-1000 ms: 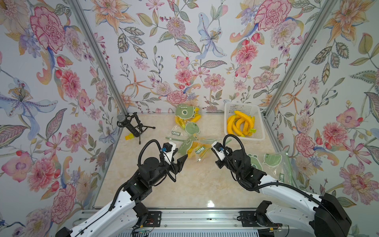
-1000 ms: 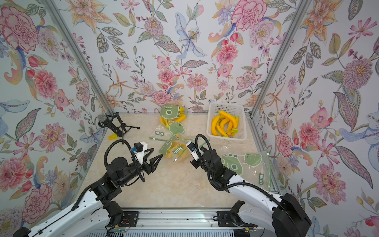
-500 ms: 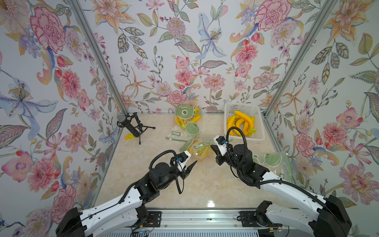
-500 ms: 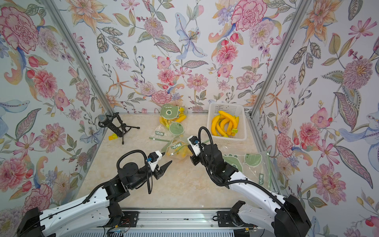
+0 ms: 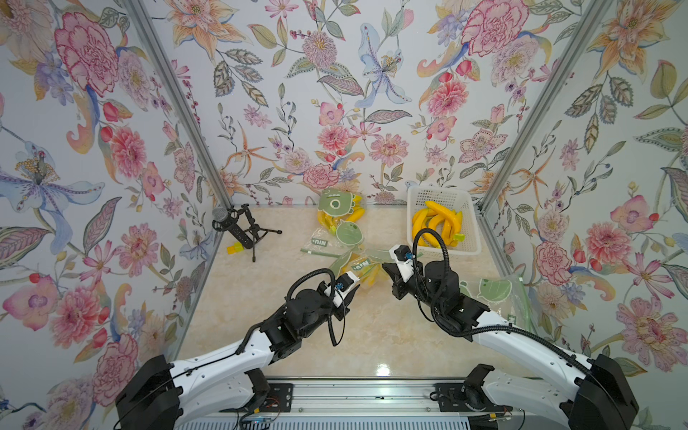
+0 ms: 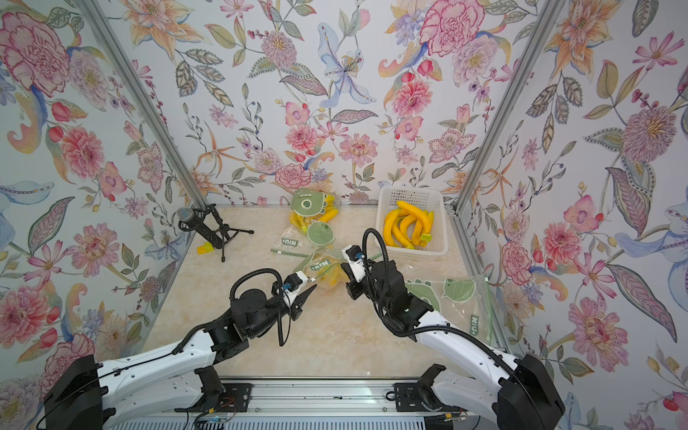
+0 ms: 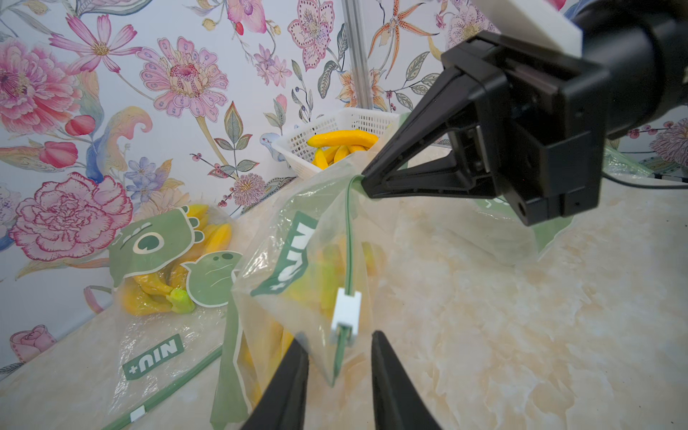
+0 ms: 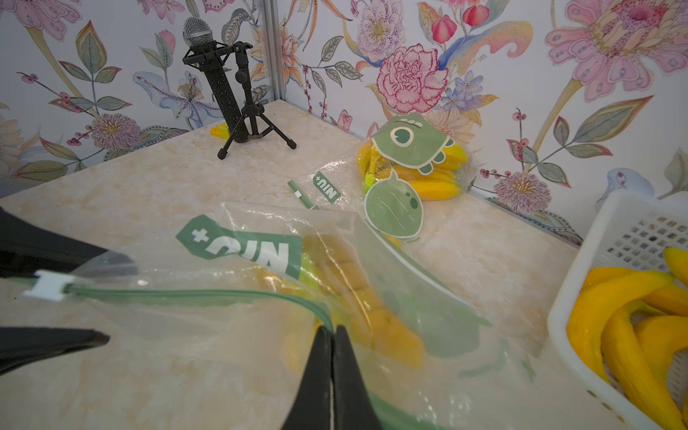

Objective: Open the zip-top bag and take out the banana
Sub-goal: Adjust the zipper food storage bag at the center of the board, then unzip the zipper on the zipper food storage bag.

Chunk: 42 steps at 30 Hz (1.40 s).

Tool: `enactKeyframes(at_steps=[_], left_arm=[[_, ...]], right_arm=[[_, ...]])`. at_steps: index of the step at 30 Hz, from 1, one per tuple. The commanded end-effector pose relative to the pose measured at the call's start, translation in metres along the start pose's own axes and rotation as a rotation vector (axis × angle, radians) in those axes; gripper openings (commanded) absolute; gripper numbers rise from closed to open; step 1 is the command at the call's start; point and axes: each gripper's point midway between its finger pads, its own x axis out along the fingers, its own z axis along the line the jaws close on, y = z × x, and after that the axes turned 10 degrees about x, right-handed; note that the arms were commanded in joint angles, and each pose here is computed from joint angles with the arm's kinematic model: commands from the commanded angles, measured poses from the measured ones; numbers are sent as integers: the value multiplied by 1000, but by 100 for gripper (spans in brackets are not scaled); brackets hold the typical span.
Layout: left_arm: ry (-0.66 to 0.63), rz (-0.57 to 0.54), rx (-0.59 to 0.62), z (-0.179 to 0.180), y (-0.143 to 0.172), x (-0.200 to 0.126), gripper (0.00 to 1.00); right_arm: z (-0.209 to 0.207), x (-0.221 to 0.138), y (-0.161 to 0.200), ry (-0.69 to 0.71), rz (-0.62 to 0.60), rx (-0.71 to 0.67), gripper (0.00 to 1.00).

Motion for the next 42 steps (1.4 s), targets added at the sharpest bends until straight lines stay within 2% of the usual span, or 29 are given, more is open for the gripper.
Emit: enactKeyframes(at_steps=[1,9,13,16,20,23,30,42], left_arm=[[-24,-62,-6,10,-20,5,27],[-16,-47,-21,12,-17,9,4],[-14,-48,-23,13,-17,7,0],[-1,-43,-11,11,-18,6,0],[44,-20,18,4,-16,7,0],[89,-12,35,-4,-15,8,0],[189,-30,50,-20,-19,6,0],[226,-10,68,-27,-14,8,0]], right_arm=[[0,0,-5,-9,-16,32,0],[-7,0,1,7,-1,57,0],[-7,-2,4,-22,-4,61,0],[8,-9,5,-124,-29,-8,0],[50,-33,-2,-342,-144,-149,31],[72,-39,0,-436,-164,-236,39],[88,-36,-4,-491,-181,-311,36],[100,-34,-7,-547,-186,-355,33]])
